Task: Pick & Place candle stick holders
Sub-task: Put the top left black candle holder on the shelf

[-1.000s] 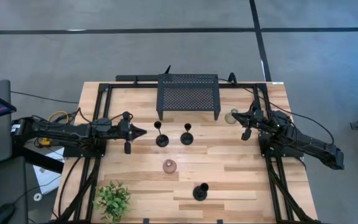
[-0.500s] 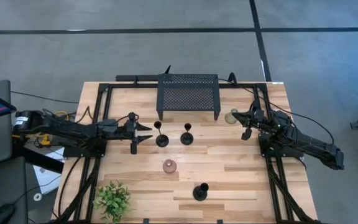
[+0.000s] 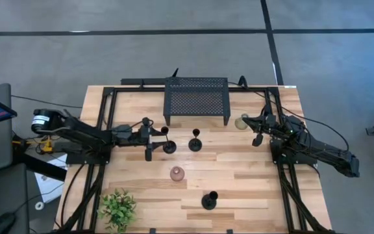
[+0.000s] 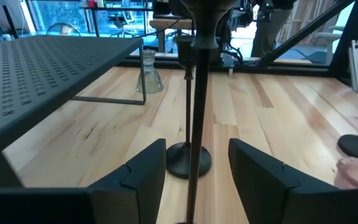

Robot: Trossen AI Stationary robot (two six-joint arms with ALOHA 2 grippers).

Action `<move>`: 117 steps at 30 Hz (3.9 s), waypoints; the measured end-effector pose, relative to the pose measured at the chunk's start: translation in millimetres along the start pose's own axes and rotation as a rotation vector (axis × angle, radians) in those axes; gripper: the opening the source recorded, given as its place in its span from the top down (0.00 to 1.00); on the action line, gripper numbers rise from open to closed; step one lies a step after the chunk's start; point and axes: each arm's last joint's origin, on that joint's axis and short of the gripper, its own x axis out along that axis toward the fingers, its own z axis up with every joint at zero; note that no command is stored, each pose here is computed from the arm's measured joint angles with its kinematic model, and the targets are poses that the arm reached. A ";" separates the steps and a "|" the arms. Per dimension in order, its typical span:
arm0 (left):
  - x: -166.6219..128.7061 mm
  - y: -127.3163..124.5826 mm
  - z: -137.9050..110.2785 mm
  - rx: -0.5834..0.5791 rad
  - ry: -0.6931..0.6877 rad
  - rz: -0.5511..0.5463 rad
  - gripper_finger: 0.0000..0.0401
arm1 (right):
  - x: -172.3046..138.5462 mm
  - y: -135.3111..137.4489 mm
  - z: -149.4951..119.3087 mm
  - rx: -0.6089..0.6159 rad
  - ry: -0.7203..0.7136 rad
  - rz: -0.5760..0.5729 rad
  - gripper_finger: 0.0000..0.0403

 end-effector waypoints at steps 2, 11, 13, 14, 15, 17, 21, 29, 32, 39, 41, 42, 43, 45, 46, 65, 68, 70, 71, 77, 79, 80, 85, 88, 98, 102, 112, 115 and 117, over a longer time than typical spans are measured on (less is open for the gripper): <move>5.5 -0.4 1.7 0.001 0.003 0.000 0.56 | 0.0 0.0 0.0 0.000 0.000 0.000 1.00; 8.3 -0.7 1.4 -0.001 0.011 0.000 0.62 | 0.0 0.0 0.0 0.000 0.000 0.000 1.00; 8.3 -0.6 1.3 -0.002 0.011 0.000 0.65 | 0.0 0.0 0.0 0.000 0.000 0.000 1.00; 8.3 -0.7 1.3 -0.002 0.011 0.000 0.67 | 0.0 0.0 0.0 0.000 0.000 0.000 1.00; 8.3 -0.7 1.4 -0.002 0.011 0.000 0.69 | 0.0 0.0 0.0 0.000 0.000 0.000 1.00; 8.3 -0.7 1.8 -0.002 0.006 0.000 0.73 | 0.0 0.0 0.0 0.000 0.000 0.000 1.00; 8.3 -0.6 2.8 -0.003 -0.005 0.000 0.80 | 0.0 0.0 0.2 0.000 -0.001 0.000 1.00; 8.3 -0.6 3.4 -0.004 -0.011 0.001 0.91 | 0.0 0.0 0.2 0.000 -0.001 0.000 1.00; 8.3 -0.6 3.5 -0.004 -0.011 0.001 0.94 | 0.0 0.0 0.2 0.000 -0.001 0.000 1.00; 8.2 0.1 3.6 -0.019 -0.012 0.024 0.96 | 0.0 0.0 0.2 0.000 -0.001 0.000 1.00; 8.2 0.2 3.6 -0.028 -0.012 0.027 0.96 | 0.0 0.0 0.2 0.000 -0.001 0.000 1.00; 8.2 0.2 3.6 -0.029 -0.012 0.027 0.96 | 0.0 0.0 0.2 0.000 -0.001 0.000 1.00; 8.2 0.2 3.7 -0.030 -0.012 0.028 0.96 | 0.0 0.0 0.2 0.001 -0.001 0.000 1.00; 8.1 0.7 3.7 -0.032 -0.012 0.044 0.96 | 0.0 0.0 0.2 0.000 -0.001 0.000 1.00; 8.1 0.8 3.6 -0.033 -0.012 0.048 0.96 | 0.0 0.0 0.2 0.000 -0.001 0.000 1.00; 3.3 4.7 86.5 -0.051 0.033 0.110 0.96 | -0.1 0.0 0.6 0.002 -0.005 0.000 1.00; 6.3 5.3 108.9 -0.050 0.027 0.112 0.96 | -0.1 0.0 0.9 0.002 -0.007 0.000 1.00; 9.0 8.3 123.7 -0.045 0.011 0.124 0.96 | -0.1 0.0 1.0 0.002 -0.009 0.000 1.00; 9.6 10.6 130.9 -0.032 0.005 0.135 0.96 | -0.1 0.0 1.1 0.001 -0.009 0.000 1.00; 18.8 32.4 168.2 0.010 -0.049 0.166 0.96 | -0.1 0.0 1.1 0.001 -0.009 0.000 1.00; 26.6 43.6 176.4 0.015 -0.052 0.163 0.96 | -0.1 0.0 1.2 0.001 -0.011 0.000 1.00; 31.1 50.0 178.7 0.018 -0.045 0.167 0.96 | -0.1 0.0 1.4 0.001 -0.013 0.000 1.00; 53.0 87.9 190.2 0.026 -0.028 0.218 0.96 | -0.1 -0.1 1.8 0.001 -0.017 -0.001 1.00; 56.8 110.5 199.0 0.033 -0.040 0.259 0.96 | -0.1 -0.1 1.8 0.001 -0.017 -0.001 1.00; 63.1 169.2 191.3 -0.033 -0.013 0.369 0.96 | -0.1 -0.1 2.0 -0.001 -0.019 -0.001 1.00; 68.5 182.1 183.0 -0.051 -0.019 0.388 0.96 | -0.1 -0.1 2.0 -0.001 -0.019 -0.001 1.00; 74.8 199.8 169.8 -0.050 -0.011 0.429 0.96 | -0.1 -0.2 1.9 -0.002 -0.018 -0.002 1.00; 75.3 200.5 170.0 -0.042 -0.019 0.436 0.96 | -0.1 -0.2 1.9 -0.002 -0.018 -0.002 1.00; 75.1 201.1 170.5 -0.016 -0.020 0.458 0.96 | -0.1 -0.2 2.0 -0.002 -0.018 -0.002 1.00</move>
